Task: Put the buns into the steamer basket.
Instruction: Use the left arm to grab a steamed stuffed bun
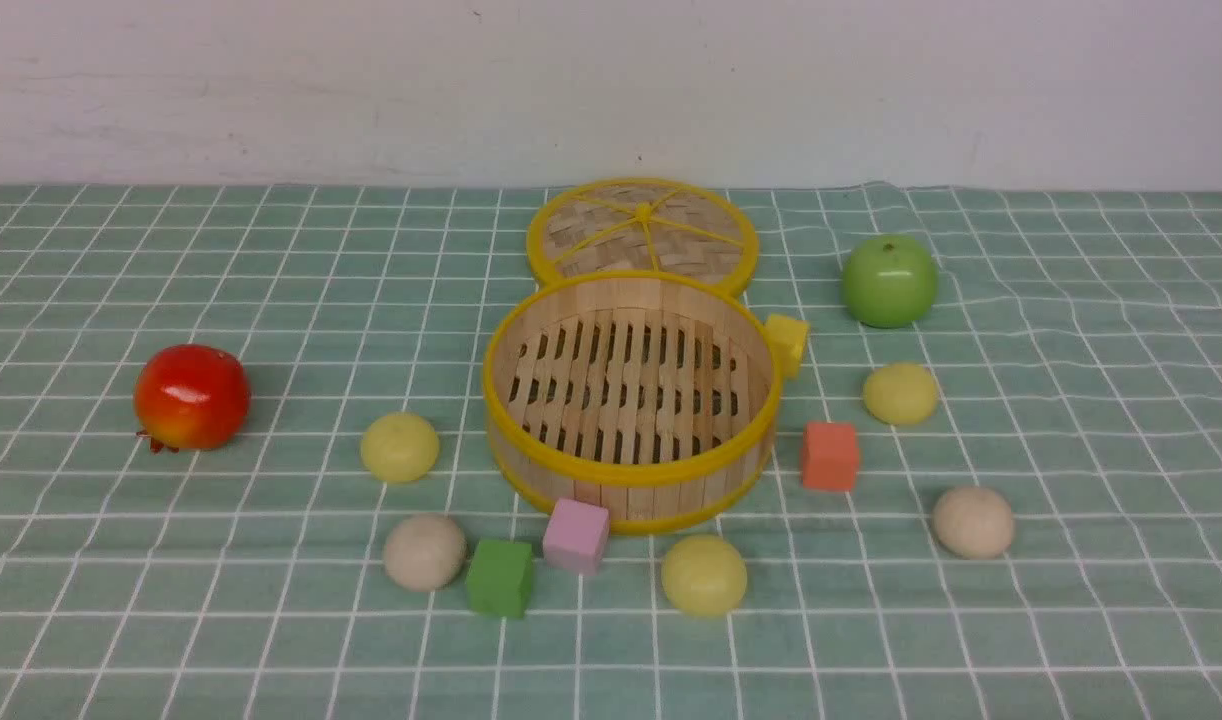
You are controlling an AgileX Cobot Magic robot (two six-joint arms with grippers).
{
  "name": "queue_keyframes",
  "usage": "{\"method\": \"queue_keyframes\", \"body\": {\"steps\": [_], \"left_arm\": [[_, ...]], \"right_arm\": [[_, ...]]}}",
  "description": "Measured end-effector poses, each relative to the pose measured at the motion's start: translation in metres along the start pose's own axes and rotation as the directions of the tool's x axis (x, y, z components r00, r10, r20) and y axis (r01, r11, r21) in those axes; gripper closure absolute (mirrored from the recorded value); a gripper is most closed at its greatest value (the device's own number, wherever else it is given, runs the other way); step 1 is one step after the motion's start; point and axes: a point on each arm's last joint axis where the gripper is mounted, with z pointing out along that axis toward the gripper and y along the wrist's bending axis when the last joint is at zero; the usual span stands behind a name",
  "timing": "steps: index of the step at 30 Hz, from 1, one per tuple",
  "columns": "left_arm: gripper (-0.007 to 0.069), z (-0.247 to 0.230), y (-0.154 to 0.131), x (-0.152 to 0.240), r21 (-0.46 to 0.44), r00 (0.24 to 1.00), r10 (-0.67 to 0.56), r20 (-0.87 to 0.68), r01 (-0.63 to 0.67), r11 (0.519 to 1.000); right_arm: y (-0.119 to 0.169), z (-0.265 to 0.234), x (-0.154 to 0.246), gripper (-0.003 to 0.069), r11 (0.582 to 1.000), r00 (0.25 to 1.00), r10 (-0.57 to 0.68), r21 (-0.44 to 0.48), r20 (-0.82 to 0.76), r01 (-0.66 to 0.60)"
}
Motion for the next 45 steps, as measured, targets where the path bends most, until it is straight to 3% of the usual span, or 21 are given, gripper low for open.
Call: {"method": "queue_keyframes", "body": {"steps": [29,32,35,38,42,45], "left_arm": [[0.0387,0.000,0.000,0.000,0.000,1.000,0.000,0.000,0.000,1.000],[0.0387,0.000,-0.003,-0.003,0.031,0.996,-0.081,0.029,0.080,0.996],[0.0387,-0.001,-0.008,-0.010,0.116,0.946,-0.316,0.075,0.306,0.945],[0.0387,-0.003,-0.011,-0.018,0.214,0.820,-0.563,0.101,0.535,0.818],[0.0387,-0.006,-0.010,-0.031,0.313,0.684,-0.709,0.169,0.645,0.697],[0.0391,-0.010,-0.012,-0.038,0.335,0.674,-0.719,0.170,0.646,0.686]], "right_arm": [[0.000,0.000,0.000,0.0419,1.000,1.000,0.000,0.000,0.000,0.000],[0.000,0.000,0.000,0.0419,1.000,1.000,0.000,0.000,0.000,0.000],[0.000,0.000,0.000,0.0419,1.000,1.000,0.000,0.000,0.000,0.000],[0.000,0.000,0.000,0.0419,1.000,1.000,0.000,0.000,0.000,0.000],[0.000,0.000,0.000,0.0419,1.000,1.000,0.000,0.000,0.000,0.000],[0.000,0.000,0.000,0.0419,1.000,1.000,0.000,0.000,0.000,0.000]]}}
